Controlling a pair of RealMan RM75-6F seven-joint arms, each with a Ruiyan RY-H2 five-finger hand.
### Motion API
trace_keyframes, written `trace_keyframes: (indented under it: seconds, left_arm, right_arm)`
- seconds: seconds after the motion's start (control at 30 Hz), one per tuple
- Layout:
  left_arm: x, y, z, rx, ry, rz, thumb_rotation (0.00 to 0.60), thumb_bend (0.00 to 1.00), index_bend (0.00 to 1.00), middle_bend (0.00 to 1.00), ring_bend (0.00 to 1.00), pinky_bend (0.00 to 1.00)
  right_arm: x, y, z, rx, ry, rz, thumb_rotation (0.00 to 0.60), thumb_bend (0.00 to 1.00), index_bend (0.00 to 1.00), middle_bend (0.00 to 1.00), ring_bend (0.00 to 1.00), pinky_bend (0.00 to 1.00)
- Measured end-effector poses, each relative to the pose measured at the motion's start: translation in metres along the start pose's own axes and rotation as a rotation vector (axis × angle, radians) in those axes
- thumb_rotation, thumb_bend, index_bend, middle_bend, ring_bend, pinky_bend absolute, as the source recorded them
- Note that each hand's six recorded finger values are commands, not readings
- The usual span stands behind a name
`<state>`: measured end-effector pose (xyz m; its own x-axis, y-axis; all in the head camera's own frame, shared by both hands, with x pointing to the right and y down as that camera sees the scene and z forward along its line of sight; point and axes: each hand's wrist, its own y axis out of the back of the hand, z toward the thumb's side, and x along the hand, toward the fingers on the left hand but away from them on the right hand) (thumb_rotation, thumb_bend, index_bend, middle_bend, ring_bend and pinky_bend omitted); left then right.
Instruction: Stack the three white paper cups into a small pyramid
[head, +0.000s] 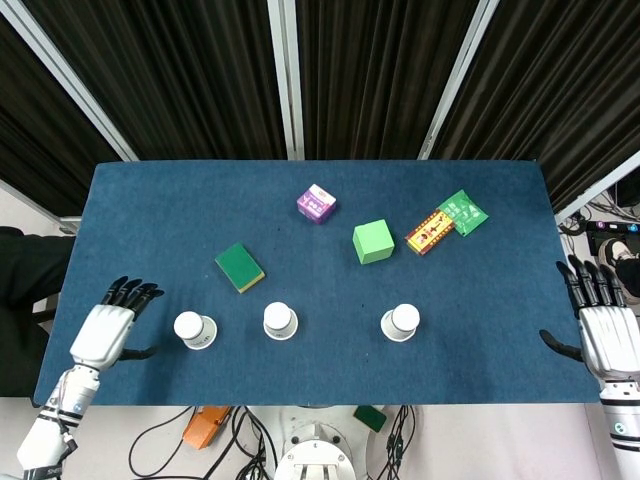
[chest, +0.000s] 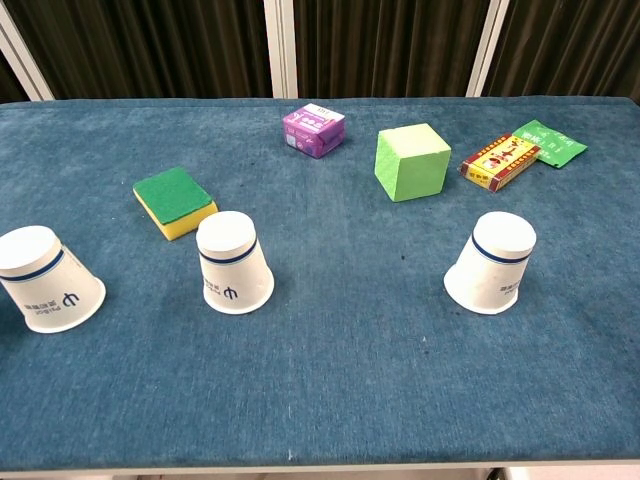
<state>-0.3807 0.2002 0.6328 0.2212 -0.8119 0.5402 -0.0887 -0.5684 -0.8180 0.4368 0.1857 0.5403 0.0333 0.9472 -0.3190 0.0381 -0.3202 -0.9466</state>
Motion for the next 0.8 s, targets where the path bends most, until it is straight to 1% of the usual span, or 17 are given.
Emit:
trace_keyframes:
  seconds: [0.07,0.1,0.17,0.27,0.43,0.6,0.67,0.8]
  left_arm:
    - [0.005,-0.006,0.003,0.007,0.004,-0.031,0.600,0.12,0.22,0.16,0.10,0.00]
    - [0.007,-0.008,0.005,0.006,0.005,-0.044,0.590,0.12,0.23,0.16,0.10,0.00]
    - [0.010,-0.013,0.008,-0.002,0.007,-0.067,0.549,0.14,0.24,0.16,0.10,0.00]
    - [0.013,-0.018,0.009,-0.017,0.011,-0.090,0.516,0.16,0.24,0.16,0.10,0.00]
    - [0.015,-0.022,0.012,-0.039,0.006,-0.108,0.500,0.18,0.24,0.16,0.10,0.00]
    - [0.019,-0.025,0.020,-0.062,-0.020,-0.115,0.479,0.20,0.25,0.16,0.10,0.00]
    - [0.021,-0.027,0.023,-0.063,-0.031,-0.122,0.475,0.21,0.26,0.16,0.10,0.00]
    - [0.024,-0.031,0.025,-0.052,-0.038,-0.131,0.473,0.23,0.34,0.18,0.11,0.00]
  right_arm:
    - [0.000,0.000,-0.001,0.000,-0.002,0.001,0.600,0.25,0.00,0.07,0.00,0.01]
    - [0.000,0.000,-0.001,0.000,-0.003,0.002,0.600,0.25,0.00,0.07,0.00,0.01]
    - [-0.001,-0.001,-0.002,0.000,-0.004,0.005,0.600,0.25,0.00,0.07,0.00,0.01]
    - [-0.002,-0.003,-0.001,0.001,-0.002,0.009,0.600,0.25,0.00,0.07,0.00,0.01]
    - [-0.004,-0.006,0.000,0.002,0.001,0.017,0.600,0.25,0.00,0.07,0.00,0.01]
    - [-0.005,-0.006,0.000,0.002,0.001,0.020,0.600,0.25,0.00,0.07,0.00,0.01]
    - [-0.006,-0.006,0.000,0.002,0.000,0.020,0.600,0.25,0.00,0.07,0.00,0.01]
    - [-0.006,-0.007,-0.002,0.002,-0.005,0.022,0.600,0.25,0.00,0.07,0.00,0.01]
